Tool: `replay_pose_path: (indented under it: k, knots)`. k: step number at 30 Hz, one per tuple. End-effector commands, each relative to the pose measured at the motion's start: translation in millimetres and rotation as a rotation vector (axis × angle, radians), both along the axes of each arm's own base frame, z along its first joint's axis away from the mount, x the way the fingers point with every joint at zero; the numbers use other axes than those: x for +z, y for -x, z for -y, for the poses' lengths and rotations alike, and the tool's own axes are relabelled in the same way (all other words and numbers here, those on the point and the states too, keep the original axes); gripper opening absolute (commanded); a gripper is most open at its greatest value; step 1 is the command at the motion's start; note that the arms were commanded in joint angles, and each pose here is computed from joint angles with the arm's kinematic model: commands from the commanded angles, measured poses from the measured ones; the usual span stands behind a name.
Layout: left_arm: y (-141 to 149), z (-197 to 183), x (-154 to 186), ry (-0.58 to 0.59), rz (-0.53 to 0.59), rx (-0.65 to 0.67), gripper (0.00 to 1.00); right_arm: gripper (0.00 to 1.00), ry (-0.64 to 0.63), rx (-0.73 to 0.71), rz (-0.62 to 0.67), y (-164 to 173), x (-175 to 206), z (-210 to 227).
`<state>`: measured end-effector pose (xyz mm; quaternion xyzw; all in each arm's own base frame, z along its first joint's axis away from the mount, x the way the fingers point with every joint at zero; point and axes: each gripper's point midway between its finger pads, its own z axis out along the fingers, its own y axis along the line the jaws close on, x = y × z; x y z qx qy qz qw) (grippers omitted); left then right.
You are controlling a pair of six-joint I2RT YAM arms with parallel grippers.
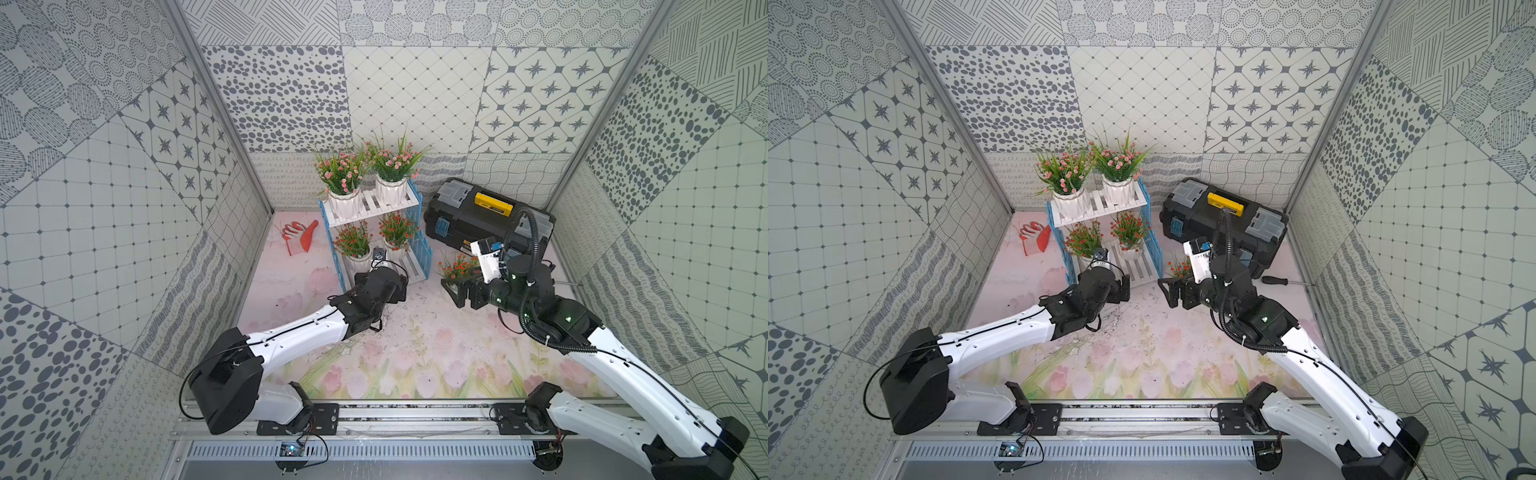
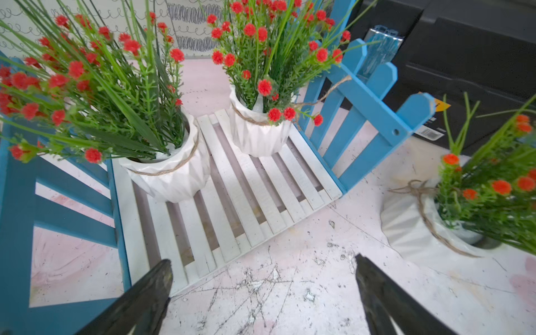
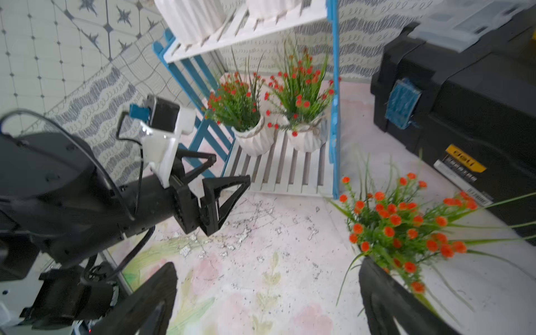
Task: Place the baby's breath potted plants on the rack by color
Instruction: Pick up the baby's breath potted plant from the center of the board.
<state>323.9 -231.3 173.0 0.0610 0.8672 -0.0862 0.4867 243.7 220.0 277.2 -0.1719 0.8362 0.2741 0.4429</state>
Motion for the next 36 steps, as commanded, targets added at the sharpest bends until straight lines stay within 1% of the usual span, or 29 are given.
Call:
replay_pose_path:
  k: [1,4,7,13,15,17,20,24,28,36]
  knots:
    - [15,9,-3,0.025,-0.051,-0.098,0.98,0.98,0.082,-0.068,-0.106,10,-53,-4]
    - [15,11,-1,0.073,-0.054,-0.104,0.98,0.98,0.118,-0.095,-0.174,16,-96,-10]
    - [17,11,-1,0.105,-0.059,-0.108,0.98,0.98,0.126,-0.172,-0.177,11,-120,-4]
    - [22,4,-2,0.137,-0.045,-0.106,0.98,0.98,0.107,-0.332,-0.066,-12,-122,16]
    - [23,2,-2,0.155,-0.034,-0.106,0.98,0.98,0.077,-0.342,-0.029,-18,-122,14]
    - [23,-1,-1,0.172,-0.022,-0.103,0.98,0.98,0.058,-0.354,-0.023,-26,-127,14]
    - [23,-3,-1,0.190,-0.019,-0.100,0.98,0.98,0.053,-0.371,0.006,-39,-130,14]
    - [21,-3,1,0.208,-0.009,-0.103,0.98,0.98,0.081,-0.418,0.015,-59,-135,22]
    - [22,-3,4,0.220,0.000,-0.108,0.98,0.98,0.101,-0.453,-0.003,-77,-145,31]
    - [25,-9,9,0.231,0.015,-0.105,0.98,0.98,0.126,-0.469,0.006,-94,-157,36]
